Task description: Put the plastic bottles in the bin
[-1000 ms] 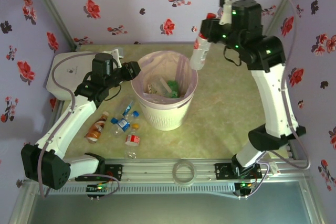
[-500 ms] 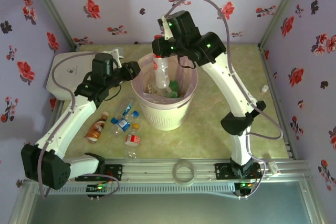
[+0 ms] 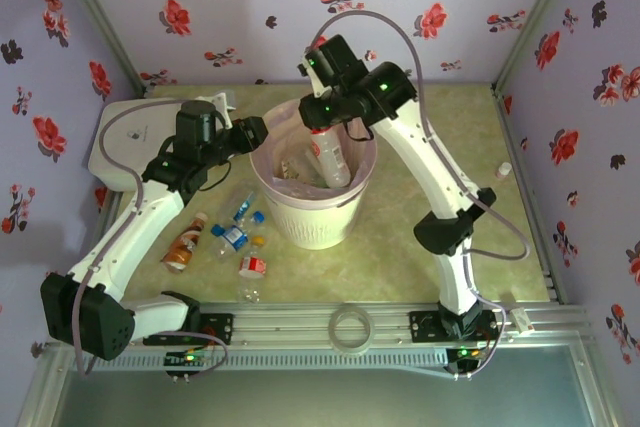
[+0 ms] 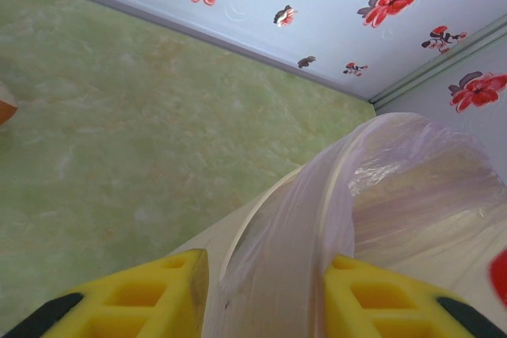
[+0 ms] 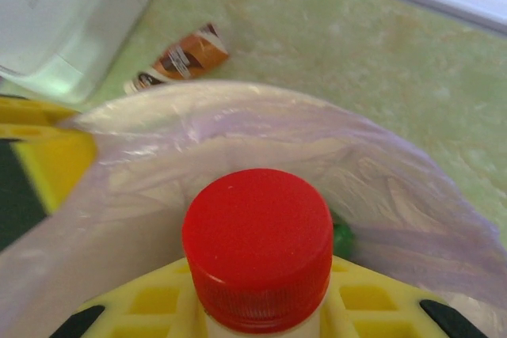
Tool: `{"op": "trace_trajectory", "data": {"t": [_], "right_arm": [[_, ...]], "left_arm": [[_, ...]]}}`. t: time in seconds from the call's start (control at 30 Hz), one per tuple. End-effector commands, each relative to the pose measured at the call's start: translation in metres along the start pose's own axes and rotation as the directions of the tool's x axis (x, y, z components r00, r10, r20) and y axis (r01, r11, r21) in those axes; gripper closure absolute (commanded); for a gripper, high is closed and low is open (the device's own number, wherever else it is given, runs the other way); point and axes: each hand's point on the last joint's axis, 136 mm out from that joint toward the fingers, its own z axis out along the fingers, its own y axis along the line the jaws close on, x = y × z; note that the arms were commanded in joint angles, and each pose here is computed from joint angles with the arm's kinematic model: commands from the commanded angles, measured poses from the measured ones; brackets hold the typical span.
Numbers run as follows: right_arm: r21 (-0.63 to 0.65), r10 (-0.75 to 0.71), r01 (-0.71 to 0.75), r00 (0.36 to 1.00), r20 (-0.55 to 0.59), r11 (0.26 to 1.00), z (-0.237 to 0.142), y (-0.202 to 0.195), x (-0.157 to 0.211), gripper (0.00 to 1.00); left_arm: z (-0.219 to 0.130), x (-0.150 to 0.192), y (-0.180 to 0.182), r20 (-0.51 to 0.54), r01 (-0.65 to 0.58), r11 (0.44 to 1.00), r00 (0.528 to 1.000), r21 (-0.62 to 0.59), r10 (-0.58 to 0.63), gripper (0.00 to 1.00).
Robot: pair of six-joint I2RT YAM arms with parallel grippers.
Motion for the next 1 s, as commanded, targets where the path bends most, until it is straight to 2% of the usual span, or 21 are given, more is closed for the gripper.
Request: {"op": "trace_trajectory", "data": {"t": [0.0,0.17,0.53,0.77,0.97], "right_arm": [[0.059,-0.082,0.087,0.993,-0.087,0.994,0.019,-0.003,0.018,0.72],[0.061,-0.123,0.132,0.984,-0.132,0.989,0.041,0.002,0.029,0.71],[0.03,-0.109,0.119,0.971,-0.215,0.993,0.094,0.007,0.06,0.67],[0.012,-0.091,0.095,0.979,-0.181,0.995,0.108,0.012,0.065,0.54],[0.023,-0.094,0.097,0.989,-0.118,0.995,0.087,0.012,0.05,0.37]], "left_arm": [[0.006,0.011,0.026,-0.045,-0.002,0.996,0.999,-0.092,-0.002,0.62],[0.007,0.01,0.026,-0.044,0.002,0.996,0.999,-0.092,-0.006,0.62],[0.007,0.01,0.026,-0.039,0.008,0.996,0.999,-0.09,-0.011,0.62],[0.007,0.011,0.026,-0.041,0.008,0.996,0.999,-0.09,-0.012,0.62],[0.006,0.011,0.026,-0.04,0.009,0.996,0.999,-0.089,-0.013,0.62]]}}
